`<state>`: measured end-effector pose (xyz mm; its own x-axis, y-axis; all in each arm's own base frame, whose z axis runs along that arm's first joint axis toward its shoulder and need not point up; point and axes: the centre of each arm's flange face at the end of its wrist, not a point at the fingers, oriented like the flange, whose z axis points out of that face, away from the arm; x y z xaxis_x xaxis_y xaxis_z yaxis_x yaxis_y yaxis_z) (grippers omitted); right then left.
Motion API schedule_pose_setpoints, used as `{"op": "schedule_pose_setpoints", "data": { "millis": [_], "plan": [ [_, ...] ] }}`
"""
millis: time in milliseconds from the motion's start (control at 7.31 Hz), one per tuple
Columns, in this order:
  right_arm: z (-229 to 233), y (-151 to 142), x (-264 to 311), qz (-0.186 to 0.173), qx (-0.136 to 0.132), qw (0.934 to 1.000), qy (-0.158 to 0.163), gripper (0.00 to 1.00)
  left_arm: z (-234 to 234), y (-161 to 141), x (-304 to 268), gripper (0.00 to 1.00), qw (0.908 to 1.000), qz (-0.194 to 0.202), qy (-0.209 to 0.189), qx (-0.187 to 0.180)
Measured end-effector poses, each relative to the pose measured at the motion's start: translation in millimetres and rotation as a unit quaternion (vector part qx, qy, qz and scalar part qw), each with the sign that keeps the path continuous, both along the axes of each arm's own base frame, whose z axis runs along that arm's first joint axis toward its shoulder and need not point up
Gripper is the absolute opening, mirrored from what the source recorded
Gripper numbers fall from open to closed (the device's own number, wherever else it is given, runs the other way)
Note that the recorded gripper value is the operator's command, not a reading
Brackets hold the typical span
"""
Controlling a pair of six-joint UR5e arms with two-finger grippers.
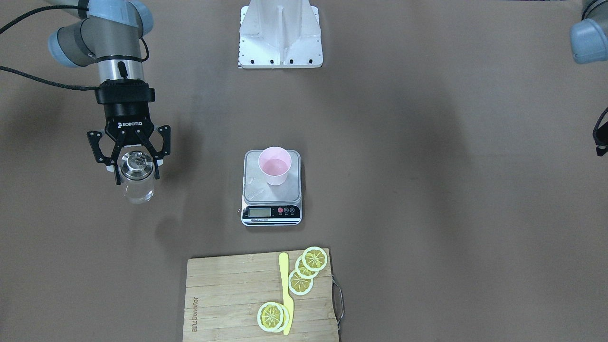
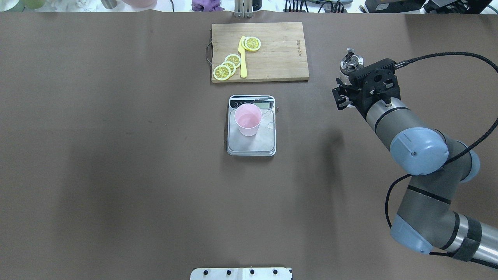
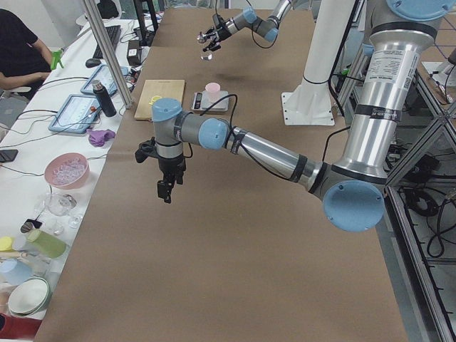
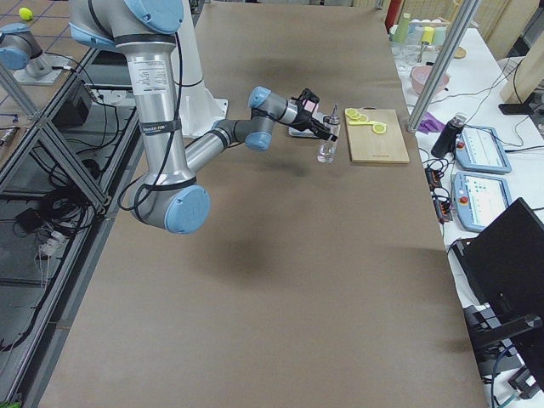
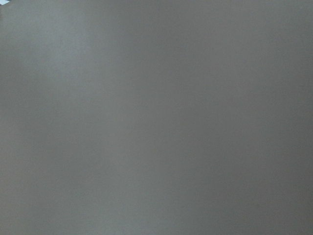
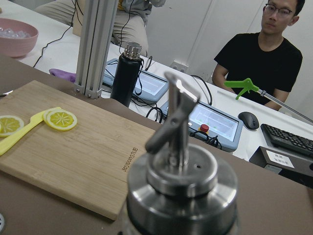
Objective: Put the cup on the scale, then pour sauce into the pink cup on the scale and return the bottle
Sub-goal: 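Turn the bottle upright and carry it back with the right gripper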
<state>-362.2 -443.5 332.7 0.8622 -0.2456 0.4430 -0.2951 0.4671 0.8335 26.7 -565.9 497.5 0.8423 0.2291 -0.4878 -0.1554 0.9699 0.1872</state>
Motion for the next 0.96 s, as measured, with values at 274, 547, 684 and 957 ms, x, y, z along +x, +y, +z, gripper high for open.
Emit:
{"op": "schedule_pose_setpoints", "data": {
  "millis": [274, 547, 684, 957],
  "plan": [
    [7, -4, 1, 0.020, -0.032, 0.9974, -0.062, 0.00, 8, 5, -18, 0.99, 0.9999, -0.011, -0.002, -0.006],
    [54, -14, -2, 0.028, -0.031, 0.9922, -0.117, 0.00, 8, 6, -21, 0.99, 0.9999, -0.013, -0.002, -0.006],
    [83, -26, 4, 0.023, -0.027, 0.9909, -0.130, 0.00, 8, 6, -21, 0.99, 0.9999, -0.013, -0.002, -0.005],
    [105, -40, 18, 0.015, -0.023, 0.9919, -0.124, 0.00, 6, 9, -22, 0.99, 0.9999, -0.013, -0.002, -0.003]
  ]
}}
